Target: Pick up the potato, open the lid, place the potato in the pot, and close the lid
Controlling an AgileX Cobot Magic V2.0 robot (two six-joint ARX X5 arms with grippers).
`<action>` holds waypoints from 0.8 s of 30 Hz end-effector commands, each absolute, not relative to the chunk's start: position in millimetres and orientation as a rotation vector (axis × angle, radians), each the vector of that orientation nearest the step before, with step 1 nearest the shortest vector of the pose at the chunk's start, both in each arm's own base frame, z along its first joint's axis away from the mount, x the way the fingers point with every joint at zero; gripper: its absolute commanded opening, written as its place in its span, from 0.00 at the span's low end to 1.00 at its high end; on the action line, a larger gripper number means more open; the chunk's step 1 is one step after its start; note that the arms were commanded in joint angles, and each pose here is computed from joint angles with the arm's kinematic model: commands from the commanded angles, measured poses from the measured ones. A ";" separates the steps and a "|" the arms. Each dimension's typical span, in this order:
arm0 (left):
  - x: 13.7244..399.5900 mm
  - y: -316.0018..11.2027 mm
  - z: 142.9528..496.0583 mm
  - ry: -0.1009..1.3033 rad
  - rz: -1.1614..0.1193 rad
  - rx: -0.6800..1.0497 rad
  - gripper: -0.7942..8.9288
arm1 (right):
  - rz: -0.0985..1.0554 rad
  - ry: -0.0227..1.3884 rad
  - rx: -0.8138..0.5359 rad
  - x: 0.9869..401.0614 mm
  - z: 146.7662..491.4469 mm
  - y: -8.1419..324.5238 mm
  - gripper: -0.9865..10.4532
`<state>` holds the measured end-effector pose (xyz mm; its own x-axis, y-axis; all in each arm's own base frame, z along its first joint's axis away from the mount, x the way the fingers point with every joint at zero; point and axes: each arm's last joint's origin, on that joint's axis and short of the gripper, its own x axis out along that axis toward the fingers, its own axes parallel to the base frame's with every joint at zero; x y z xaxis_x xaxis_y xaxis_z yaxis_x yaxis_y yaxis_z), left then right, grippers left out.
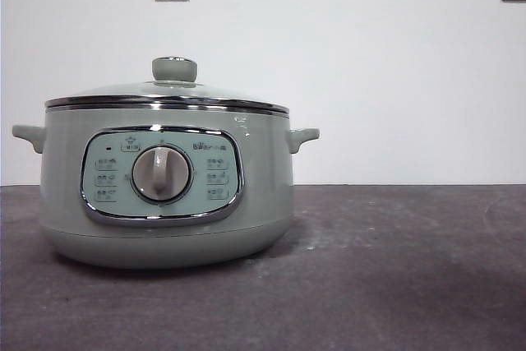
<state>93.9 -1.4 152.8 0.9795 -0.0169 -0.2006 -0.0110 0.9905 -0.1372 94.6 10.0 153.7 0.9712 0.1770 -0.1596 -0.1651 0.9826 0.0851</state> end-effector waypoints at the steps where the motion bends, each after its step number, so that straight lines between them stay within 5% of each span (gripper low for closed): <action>1: 94.6 -1.1 148.2 0.209 0.002 -0.141 0.08 | 0.167 0.183 0.129 95.3 148.6 10.0 0.09; 24: 94.6 -1.1 148.2 0.209 0.002 -0.141 0.08 | 0.159 0.183 0.142 95.4 148.7 9.8 0.09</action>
<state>93.9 -1.4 152.8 0.9795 -0.0165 -0.2006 -0.0113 0.9905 -0.1367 94.6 9.9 153.7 0.9719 0.1733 -0.1596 -0.1503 0.9778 0.1462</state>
